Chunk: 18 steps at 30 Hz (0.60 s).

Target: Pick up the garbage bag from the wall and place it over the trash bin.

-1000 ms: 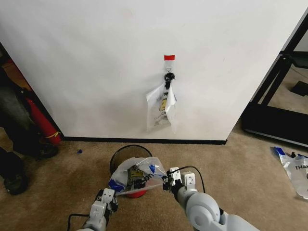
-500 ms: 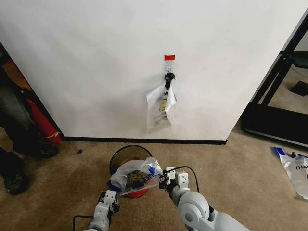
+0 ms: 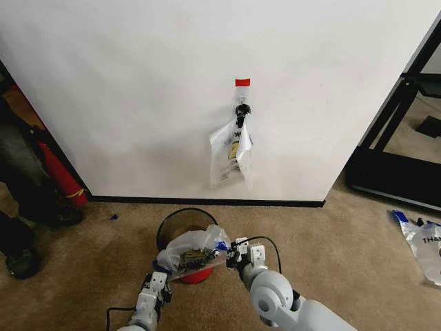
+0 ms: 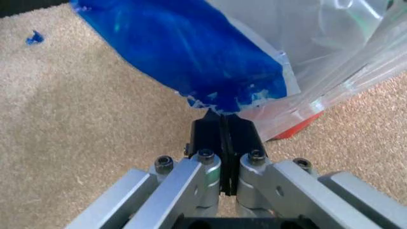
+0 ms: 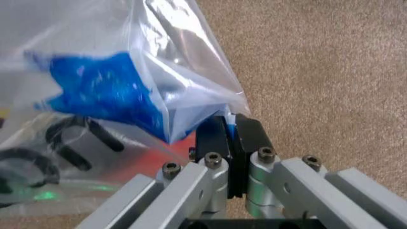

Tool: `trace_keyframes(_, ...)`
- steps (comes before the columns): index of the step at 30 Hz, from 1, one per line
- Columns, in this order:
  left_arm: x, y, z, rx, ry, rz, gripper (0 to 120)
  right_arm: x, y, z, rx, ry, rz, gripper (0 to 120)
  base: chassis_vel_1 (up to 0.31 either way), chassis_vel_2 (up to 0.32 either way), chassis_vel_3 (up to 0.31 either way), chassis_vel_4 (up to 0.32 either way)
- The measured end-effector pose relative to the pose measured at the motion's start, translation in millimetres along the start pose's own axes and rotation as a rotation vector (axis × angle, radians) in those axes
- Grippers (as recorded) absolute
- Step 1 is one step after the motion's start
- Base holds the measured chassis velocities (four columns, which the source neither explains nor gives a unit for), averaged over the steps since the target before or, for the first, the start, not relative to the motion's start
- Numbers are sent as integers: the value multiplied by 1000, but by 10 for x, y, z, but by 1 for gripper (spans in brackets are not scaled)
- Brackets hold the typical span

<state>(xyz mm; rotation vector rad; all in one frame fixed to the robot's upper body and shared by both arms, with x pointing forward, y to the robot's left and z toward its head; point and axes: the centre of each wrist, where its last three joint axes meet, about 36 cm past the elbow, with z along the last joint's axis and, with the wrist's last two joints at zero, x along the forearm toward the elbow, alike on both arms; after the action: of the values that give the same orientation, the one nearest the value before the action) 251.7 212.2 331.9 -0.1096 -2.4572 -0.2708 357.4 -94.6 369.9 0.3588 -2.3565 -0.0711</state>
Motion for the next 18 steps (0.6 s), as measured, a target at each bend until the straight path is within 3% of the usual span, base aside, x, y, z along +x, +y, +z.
trace_keyframes(8, -119, -25, -5, -7, -17, -12, 0, -98, -6, 1, 1, -2, 13, 0, 0, 0, 0, 0)
trace_keyframes(18, -56, -1, -59, 0, -31, -9, 2, -65, 8, -32, -9, -11, 2, 0, 0, 0, 0, 0)
